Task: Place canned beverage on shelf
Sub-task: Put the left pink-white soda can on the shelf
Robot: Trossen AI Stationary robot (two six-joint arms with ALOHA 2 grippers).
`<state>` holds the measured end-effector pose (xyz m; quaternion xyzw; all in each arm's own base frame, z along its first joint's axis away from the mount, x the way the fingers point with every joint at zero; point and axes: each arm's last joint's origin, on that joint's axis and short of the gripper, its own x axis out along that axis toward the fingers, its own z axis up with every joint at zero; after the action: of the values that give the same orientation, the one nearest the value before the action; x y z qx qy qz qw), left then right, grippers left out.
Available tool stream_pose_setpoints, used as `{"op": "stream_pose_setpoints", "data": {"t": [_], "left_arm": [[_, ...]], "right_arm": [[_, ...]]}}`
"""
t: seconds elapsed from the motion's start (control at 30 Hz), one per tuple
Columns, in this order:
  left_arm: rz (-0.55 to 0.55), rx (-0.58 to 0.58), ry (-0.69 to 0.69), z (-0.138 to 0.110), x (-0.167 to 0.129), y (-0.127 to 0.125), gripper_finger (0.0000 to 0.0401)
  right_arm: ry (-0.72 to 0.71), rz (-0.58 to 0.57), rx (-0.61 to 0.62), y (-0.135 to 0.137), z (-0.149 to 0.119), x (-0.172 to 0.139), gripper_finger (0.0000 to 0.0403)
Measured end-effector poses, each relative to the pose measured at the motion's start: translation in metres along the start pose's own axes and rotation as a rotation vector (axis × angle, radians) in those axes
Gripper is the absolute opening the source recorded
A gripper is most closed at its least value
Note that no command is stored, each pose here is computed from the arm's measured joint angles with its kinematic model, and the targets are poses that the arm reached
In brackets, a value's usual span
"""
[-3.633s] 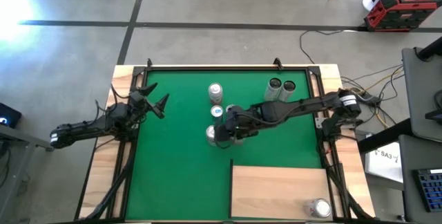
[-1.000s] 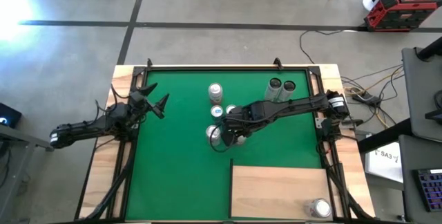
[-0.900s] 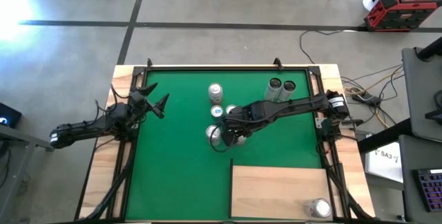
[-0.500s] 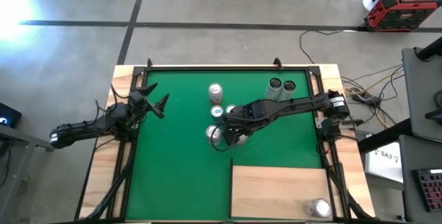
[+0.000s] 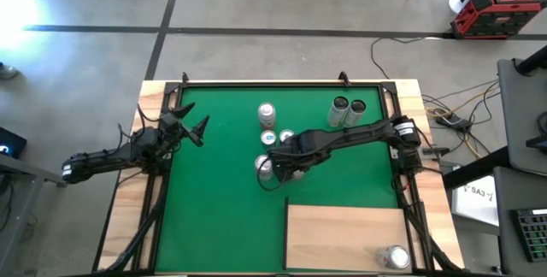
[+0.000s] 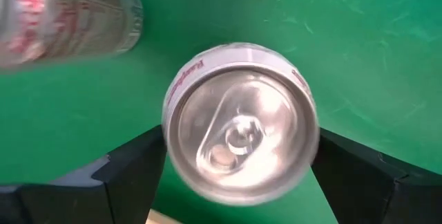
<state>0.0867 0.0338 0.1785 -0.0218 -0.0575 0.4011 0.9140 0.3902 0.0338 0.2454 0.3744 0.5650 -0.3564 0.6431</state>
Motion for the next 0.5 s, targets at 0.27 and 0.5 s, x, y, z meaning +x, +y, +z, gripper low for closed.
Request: {"op": "stream_pose_setpoints", "data": {"t": [0.27, 0.5], "left_arm": [[0.000, 0.000, 0.000, 0.000, 0.000, 0.000, 0.0363], [0.000, 0.000, 0.000, 0.000, 0.000, 0.000, 0.0363]], "right_arm": [[0.041, -0.023, 0.040, 0.002, 0.009, 0.018, 0.0327], [0.043, 0.006, 0.055, 0.004, 0.011, 0.017, 0.0320]]}}
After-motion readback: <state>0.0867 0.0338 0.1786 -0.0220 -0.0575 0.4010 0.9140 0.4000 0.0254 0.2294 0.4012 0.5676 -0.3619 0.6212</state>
